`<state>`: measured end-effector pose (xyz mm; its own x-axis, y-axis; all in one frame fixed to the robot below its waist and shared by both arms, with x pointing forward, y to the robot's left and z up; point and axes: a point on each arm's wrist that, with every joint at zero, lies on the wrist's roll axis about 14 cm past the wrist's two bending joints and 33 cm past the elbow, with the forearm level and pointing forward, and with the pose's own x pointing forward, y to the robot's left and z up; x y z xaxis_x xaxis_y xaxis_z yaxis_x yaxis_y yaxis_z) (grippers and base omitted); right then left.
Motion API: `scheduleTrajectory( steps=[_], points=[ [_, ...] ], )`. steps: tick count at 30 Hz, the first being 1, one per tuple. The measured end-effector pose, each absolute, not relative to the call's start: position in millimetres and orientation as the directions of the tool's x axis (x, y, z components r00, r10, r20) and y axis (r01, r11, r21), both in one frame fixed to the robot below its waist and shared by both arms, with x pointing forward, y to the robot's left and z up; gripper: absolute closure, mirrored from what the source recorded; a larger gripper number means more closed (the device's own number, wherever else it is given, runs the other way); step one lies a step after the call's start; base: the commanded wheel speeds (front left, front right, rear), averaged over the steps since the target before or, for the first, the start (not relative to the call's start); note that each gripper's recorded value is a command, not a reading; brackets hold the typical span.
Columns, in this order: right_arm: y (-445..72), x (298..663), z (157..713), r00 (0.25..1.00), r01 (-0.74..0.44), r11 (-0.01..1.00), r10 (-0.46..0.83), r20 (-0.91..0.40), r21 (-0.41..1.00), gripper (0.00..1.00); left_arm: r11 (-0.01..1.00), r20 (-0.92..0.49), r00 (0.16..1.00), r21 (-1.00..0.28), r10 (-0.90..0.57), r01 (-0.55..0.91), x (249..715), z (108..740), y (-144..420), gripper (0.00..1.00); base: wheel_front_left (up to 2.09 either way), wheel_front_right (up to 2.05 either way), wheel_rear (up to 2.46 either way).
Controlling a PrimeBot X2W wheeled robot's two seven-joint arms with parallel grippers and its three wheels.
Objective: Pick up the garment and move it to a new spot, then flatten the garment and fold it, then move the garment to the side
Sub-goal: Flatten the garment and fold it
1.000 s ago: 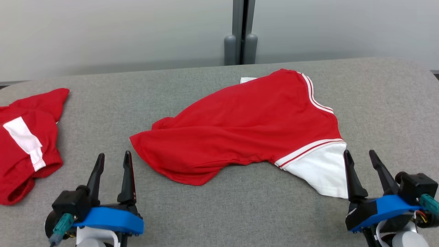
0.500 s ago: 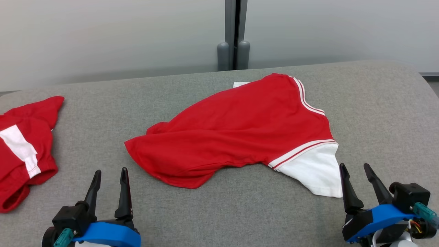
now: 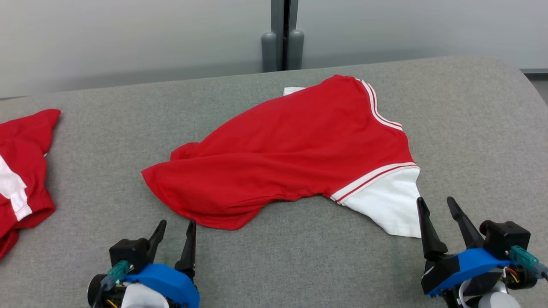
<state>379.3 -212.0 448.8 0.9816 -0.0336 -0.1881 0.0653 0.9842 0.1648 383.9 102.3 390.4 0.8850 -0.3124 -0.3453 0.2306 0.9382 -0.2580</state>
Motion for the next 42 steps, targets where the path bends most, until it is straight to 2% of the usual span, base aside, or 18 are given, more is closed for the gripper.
scheduleTrajectory(
  steps=[12, 14, 20, 21, 25, 36, 37, 42],
  points=[
    [-215.3, 382.1, 439.2, 0.977, 0.080, 0.983, -0.044, -0.209, 0.166, 0.00, 0.947, -0.476, 0.823, -0.235, -0.310, 0.220, 407.7, 355.2, 96.0, 0.00, 0.00, 0.00, 0.00],
    [-215.5, 382.2, 436.4, 0.975, 0.082, 0.983, -0.045, -0.218, 0.165, 0.00, 0.945, -0.486, 0.814, -0.233, -0.319, 0.231, 410.4, 352.6, 93.1, 1.00, 0.00, 0.00, 0.00],
    [-220.5, 375.5, 415.2, 0.950, 0.109, 0.982, -0.056, -0.308, 0.157, 0.00, 0.937, -0.496, 0.800, -0.253, -0.339, 0.240, 409.6, 347.9, 86.8, 1.00, 0.00, 0.00, 0.00],
    [-226.6, 369.2, 401.7, 0.928, 0.130, 0.982, -0.071, -0.367, 0.140, 0.00, 0.935, -0.491, 0.802, -0.263, -0.341, 0.236, 408.7, 347.4, 86.0, 1.00, 0.00, 0.00, 0.00],
    [-228.3, 367.5, 386.0, 0.899, 0.147, 0.979, -0.072, -0.432, 0.143, 0.00, 0.934, -0.480, 0.809, -0.274, -0.340, 0.229, 406.4, 347.9, 86.4, 1.00, 0.00, 0.00, 0.00],
    [-211.6, 376.5, 358.0, 0.843, 0.102, 0.985, -0.012, -0.539, 0.138, 0.02, 0.930, -0.463, 0.815, -0.280, -0.348, 0.238, 398.9, 350.9, 88.6, 1.00, 0.00, 0.00, 0.00],
    [-207.9, 379.9, 356.1, 0.837, 0.089, 0.986, 0.002, -0.548, 0.141, 1.00, 0.929, -0.460, 0.816, -0.279, -0.351, 0.242, 398.8, 352.2, 88.6, 1.00, 0.00, 0.00, 0.00],
    [-198.0, 387.7, 362.2, 0.857, 0.097, 0.973, 0.025, -0.516, 0.208, 1.00, 0.925, -0.430, 0.832, -0.296, -0.350, 0.237, 400.3, 361.0, 91.2, 1.00, 0.00, 0.00, 0.00]
  ],
)
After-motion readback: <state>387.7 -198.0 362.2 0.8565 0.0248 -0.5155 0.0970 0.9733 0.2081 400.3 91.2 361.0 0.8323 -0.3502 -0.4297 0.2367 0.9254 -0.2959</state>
